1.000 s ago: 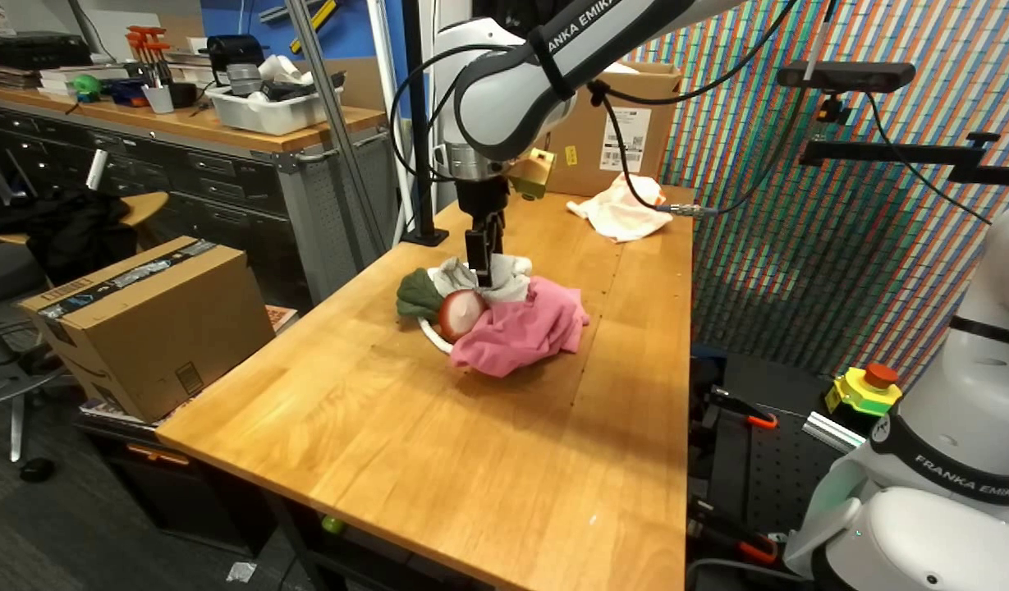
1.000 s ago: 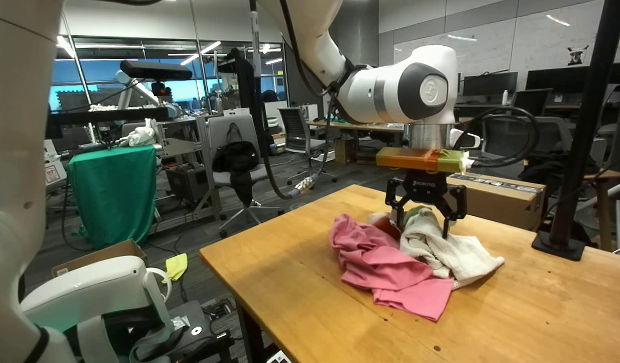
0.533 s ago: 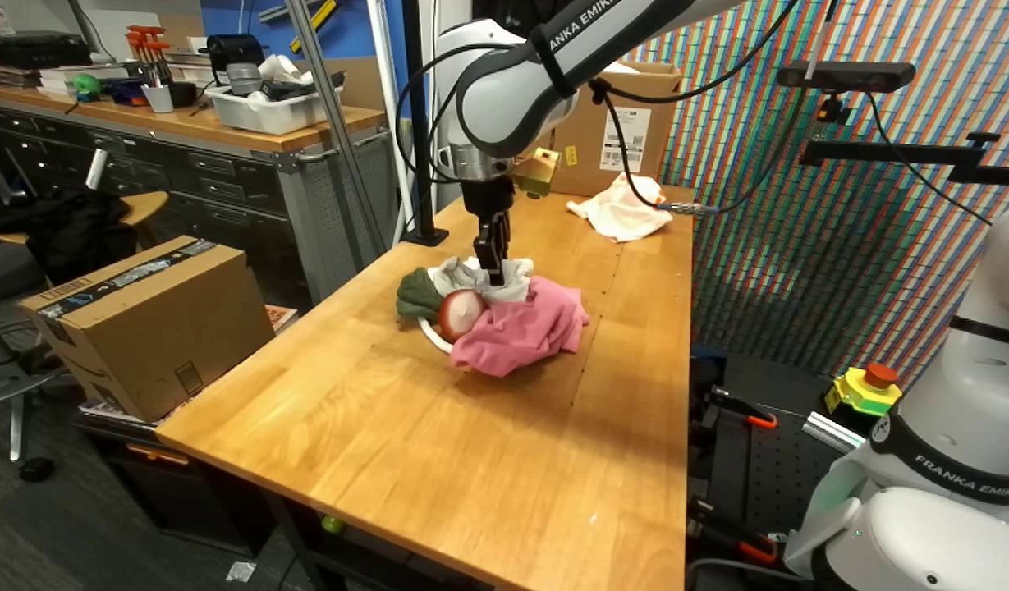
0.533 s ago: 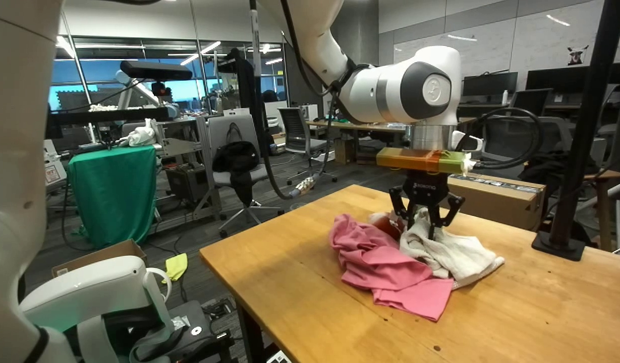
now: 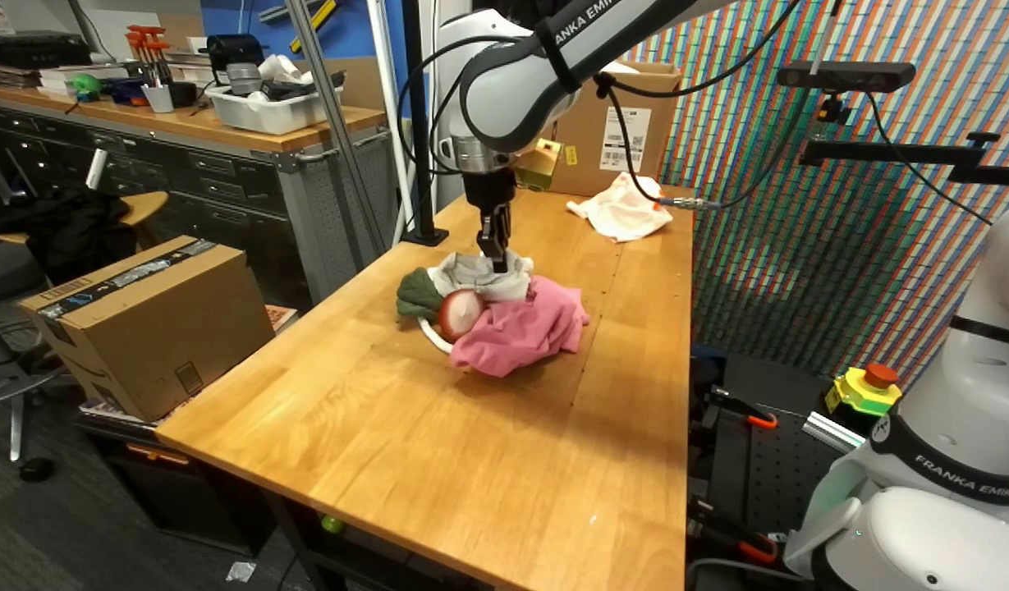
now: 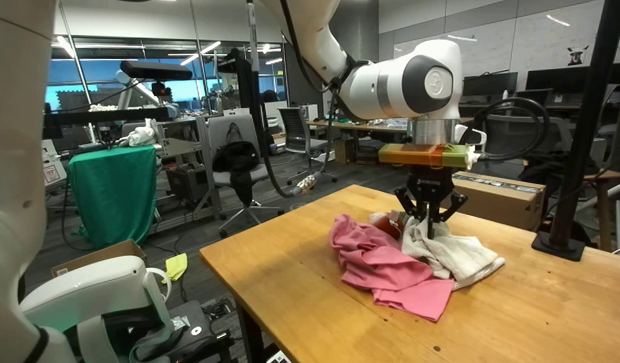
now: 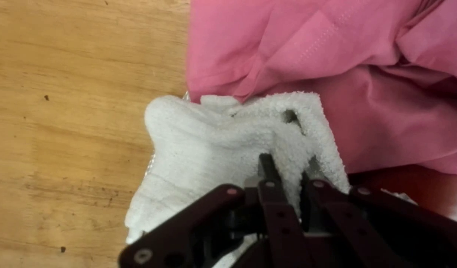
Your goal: Move the peach shirt and the white towel to the right then move the pink shirt to the left and move the turnip plushie towards you
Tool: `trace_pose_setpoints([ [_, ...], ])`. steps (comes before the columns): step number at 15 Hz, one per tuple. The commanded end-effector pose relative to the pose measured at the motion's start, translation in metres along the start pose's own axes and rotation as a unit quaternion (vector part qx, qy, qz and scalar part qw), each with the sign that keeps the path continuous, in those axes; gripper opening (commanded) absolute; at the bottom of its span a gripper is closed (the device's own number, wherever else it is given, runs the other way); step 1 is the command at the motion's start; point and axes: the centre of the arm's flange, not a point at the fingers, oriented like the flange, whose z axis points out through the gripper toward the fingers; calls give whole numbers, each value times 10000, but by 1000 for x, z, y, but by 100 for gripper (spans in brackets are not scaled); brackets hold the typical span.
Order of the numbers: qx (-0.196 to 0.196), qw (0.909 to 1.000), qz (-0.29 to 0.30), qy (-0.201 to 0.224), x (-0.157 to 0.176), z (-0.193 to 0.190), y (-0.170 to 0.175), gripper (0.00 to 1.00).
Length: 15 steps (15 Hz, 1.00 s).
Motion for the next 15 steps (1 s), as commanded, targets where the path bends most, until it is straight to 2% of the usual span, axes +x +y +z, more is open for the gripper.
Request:
trace_pose_setpoints([
  [1,-387,9980,250,422,-6,-42,9,6],
  [4,-700,9907,595,1000,-7,-80,22,6],
  [8,-1015,9738,1133,1691,-11,-117,41,6],
  [12,-1278,9494,1700,2311,-14,-141,59,6],
  [15,-1517,9257,2167,2703,-16,-151,72,6],
])
